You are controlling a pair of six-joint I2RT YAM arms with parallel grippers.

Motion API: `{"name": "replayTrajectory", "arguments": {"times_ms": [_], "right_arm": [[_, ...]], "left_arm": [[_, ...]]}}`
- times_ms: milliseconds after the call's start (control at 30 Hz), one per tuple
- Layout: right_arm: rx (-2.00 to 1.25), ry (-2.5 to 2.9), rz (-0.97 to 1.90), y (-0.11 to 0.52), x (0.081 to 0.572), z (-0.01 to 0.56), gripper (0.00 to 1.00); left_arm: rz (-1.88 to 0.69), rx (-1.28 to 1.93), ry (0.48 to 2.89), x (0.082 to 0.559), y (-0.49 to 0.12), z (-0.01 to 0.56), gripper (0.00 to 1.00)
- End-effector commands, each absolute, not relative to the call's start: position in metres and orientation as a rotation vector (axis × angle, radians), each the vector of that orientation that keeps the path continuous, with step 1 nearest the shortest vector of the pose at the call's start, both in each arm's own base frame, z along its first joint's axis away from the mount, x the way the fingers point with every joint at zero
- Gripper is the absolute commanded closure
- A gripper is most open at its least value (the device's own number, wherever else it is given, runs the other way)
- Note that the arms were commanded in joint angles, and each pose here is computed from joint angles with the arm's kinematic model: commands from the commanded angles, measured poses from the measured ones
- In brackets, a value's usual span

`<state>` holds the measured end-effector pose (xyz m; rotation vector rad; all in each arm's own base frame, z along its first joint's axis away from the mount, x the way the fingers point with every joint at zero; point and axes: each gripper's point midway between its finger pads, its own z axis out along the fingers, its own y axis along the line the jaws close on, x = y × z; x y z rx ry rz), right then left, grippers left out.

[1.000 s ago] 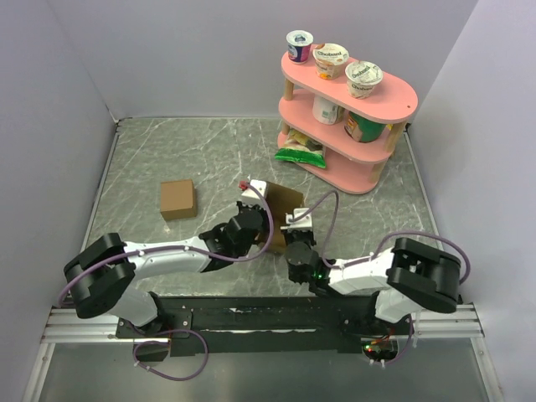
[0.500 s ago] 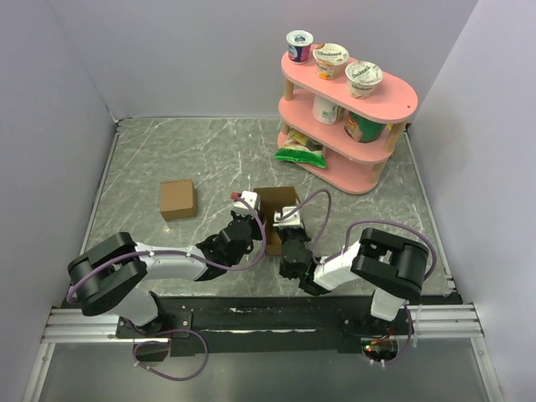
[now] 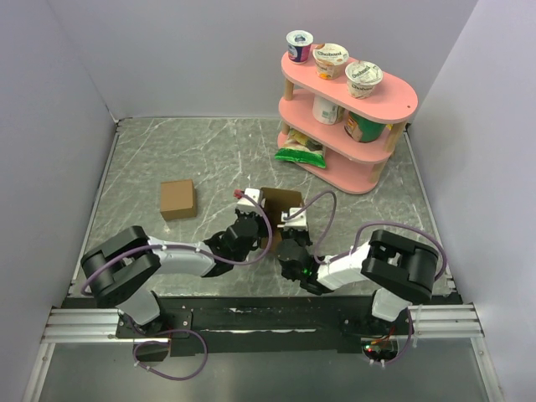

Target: Fold the paper box

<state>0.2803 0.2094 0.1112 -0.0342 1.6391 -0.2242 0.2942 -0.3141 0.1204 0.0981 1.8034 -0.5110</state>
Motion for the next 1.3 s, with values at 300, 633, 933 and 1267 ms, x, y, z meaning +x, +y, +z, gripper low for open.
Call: {"name": "replayTrajectory", "arguments": {"times_ms": [300,633,933,1267], "right_arm": [[-0.111,1.877,0.126,0.261,0.257,0.078,0.83],[-0.121,1.975,0.294,0.254,0.228,0.093,0.37],[-0.250,1.972,0.439,0.237,0.188,0.099,0.09],[-0.478,1.814,0.695,0.218,0.144,0.129,0.14]], "left_arm": [[-0.531,0.332,1.817,0.240,-0.332,0.081,0.99],[-0.373,0.314,1.842,0.242,-0.313,0.058,0.99],[-0.330,0.297,1.871,0.244,-0.312,0.047,0.99],[-0.306,0.302,1.878,0.246,-0.311,0.043,0.99]]}}
